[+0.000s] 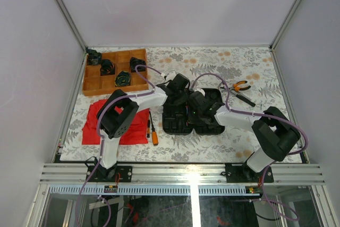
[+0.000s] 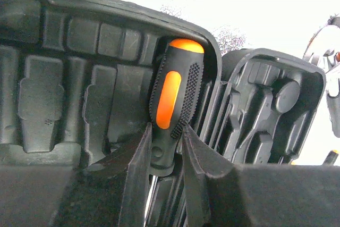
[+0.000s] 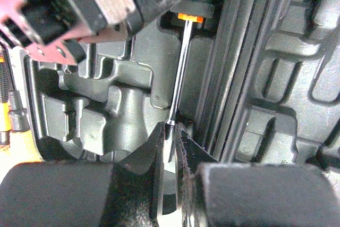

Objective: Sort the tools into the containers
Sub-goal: Adjust the screwdriver in the storage box.

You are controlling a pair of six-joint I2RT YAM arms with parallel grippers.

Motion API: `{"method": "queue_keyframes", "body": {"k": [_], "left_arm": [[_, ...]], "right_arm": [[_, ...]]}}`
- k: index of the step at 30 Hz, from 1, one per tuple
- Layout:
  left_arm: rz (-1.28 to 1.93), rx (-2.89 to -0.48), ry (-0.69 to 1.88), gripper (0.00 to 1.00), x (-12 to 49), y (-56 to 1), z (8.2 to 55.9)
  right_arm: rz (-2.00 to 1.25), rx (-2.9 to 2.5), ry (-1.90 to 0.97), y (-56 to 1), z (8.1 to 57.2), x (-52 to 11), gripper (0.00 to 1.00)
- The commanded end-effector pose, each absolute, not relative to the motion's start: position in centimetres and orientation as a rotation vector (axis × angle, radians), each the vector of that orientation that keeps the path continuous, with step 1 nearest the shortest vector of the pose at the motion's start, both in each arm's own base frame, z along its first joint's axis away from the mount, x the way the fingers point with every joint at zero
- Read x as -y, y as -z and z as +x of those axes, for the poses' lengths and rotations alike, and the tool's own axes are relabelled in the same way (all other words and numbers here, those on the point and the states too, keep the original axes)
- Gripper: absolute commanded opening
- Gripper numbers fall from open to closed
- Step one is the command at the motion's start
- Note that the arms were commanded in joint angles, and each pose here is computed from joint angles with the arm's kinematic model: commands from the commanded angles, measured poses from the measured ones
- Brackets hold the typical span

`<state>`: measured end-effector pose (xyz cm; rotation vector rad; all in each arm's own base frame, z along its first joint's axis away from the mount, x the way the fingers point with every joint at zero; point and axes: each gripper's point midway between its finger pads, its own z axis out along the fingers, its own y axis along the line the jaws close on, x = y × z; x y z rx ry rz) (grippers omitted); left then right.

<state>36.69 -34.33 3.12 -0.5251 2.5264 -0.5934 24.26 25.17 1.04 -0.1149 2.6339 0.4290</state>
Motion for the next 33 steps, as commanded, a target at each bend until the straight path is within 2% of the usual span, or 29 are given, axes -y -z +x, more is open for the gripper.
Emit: {"method": "queue_keyframes", "body": {"k": [1, 10, 14, 19, 22, 24, 33], "left_arm": [[-0.547, -2.841, 0.443, 0.00, 32.6, 3.8, 29.5], [-0.537, -2.749, 0.508, 0.00, 32.1, -0.2, 29.5], [-0.512, -2.700, 0.514, 0.01, 31.7, -2.4, 29.9], [-0.440, -2.662, 0.569, 0.16, 32.1, -4.7, 30.3], [-0.386, -2.636, 0.603, 0.30, 32.5, -6.2, 30.7], [-0.348, -2.618, 0.618, 0.36, 32.7, -7.2, 30.9], [-0.230, -2.479, 0.566, 0.51, 29.5, -13.1, 30.5]], "right_arm": [[-0.221, -2.946, -0.040, 3.8, 16.8, -17.2, 0.00], [-0.277, -2.894, -0.118, 1.6, 17.6, -16.6, 0.00], [-0.338, -2.874, -0.163, 1.2, 18.1, -17.0, 0.06], [-0.376, -2.826, -0.242, 0.0, 19.2, -18.5, 0.17], [-0.380, -2.782, -0.275, -1.3, 20.1, -19.1, 0.23], [-0.378, -2.756, -0.294, -2.0, 20.6, -19.4, 0.28], [-0.482, -2.584, -0.547, -7.1, 21.2, -22.2, 0.42]]}}
